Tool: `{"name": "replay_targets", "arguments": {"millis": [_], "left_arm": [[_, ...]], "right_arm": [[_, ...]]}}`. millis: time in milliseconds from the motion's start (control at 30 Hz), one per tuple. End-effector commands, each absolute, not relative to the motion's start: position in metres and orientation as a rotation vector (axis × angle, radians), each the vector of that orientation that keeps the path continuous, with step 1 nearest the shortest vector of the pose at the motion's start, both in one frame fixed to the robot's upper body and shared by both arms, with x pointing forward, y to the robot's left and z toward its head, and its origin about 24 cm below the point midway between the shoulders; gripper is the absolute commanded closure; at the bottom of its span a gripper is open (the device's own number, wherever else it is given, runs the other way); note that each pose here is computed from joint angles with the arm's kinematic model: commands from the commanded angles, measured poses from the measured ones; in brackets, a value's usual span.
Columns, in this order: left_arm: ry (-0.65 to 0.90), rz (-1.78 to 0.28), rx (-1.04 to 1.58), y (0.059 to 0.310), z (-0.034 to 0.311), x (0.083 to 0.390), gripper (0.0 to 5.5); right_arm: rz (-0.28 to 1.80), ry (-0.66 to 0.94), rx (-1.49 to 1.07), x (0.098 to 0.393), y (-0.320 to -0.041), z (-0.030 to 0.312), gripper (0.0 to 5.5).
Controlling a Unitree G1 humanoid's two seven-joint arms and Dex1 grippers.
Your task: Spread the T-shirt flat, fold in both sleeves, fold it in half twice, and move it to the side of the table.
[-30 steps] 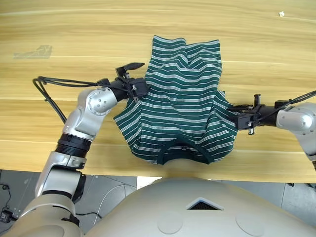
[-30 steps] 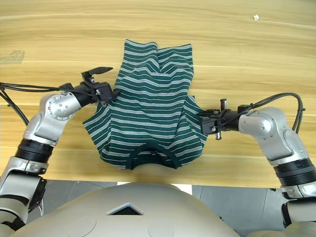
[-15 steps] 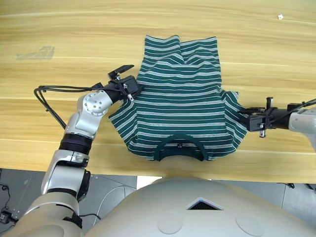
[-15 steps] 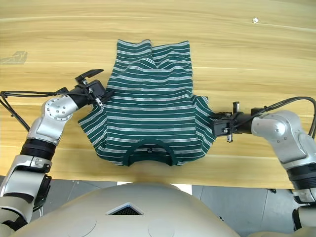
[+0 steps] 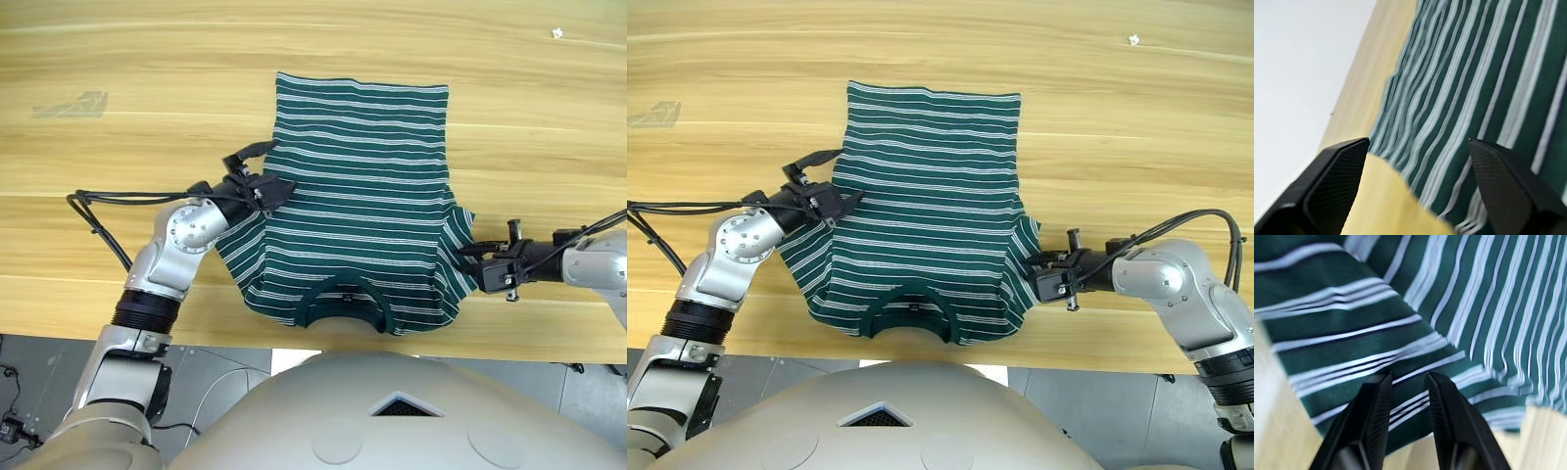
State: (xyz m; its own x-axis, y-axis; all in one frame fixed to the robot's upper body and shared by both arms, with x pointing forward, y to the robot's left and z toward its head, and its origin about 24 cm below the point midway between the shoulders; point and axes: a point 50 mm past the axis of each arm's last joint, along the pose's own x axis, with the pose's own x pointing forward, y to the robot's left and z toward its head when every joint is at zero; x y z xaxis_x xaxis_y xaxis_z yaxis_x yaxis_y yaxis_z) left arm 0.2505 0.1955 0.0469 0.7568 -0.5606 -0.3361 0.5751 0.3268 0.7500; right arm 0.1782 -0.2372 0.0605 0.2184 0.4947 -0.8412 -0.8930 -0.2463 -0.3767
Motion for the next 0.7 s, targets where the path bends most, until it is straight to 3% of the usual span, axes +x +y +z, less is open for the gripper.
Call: {"name": "replay_targets", "arguments": {"millis": [33,200,333,700], "left_arm": [[0.033,-0.609,1.024,0.23,0.069,0.254,1.74],[-0.038,-0.469,1.021,0.248,0.1,0.257,1.74],[-0.022,-0.456,1.016,0.252,0.099,0.255,1.74],[-0.036,-0.363,0.965,0.266,0.12,0.223,1.74]], "right_arm": [[1.36,0.554,-1.219,0.175,-0.254,0.057,4.17],[1.369,0.511,-1.181,0.176,-0.248,0.067,4.17],[1.413,0.496,-1.155,0.171,-0.242,0.07,4.17],[1.234,0.461,-1.273,0.197,-0.265,0.109,4.17]]}}
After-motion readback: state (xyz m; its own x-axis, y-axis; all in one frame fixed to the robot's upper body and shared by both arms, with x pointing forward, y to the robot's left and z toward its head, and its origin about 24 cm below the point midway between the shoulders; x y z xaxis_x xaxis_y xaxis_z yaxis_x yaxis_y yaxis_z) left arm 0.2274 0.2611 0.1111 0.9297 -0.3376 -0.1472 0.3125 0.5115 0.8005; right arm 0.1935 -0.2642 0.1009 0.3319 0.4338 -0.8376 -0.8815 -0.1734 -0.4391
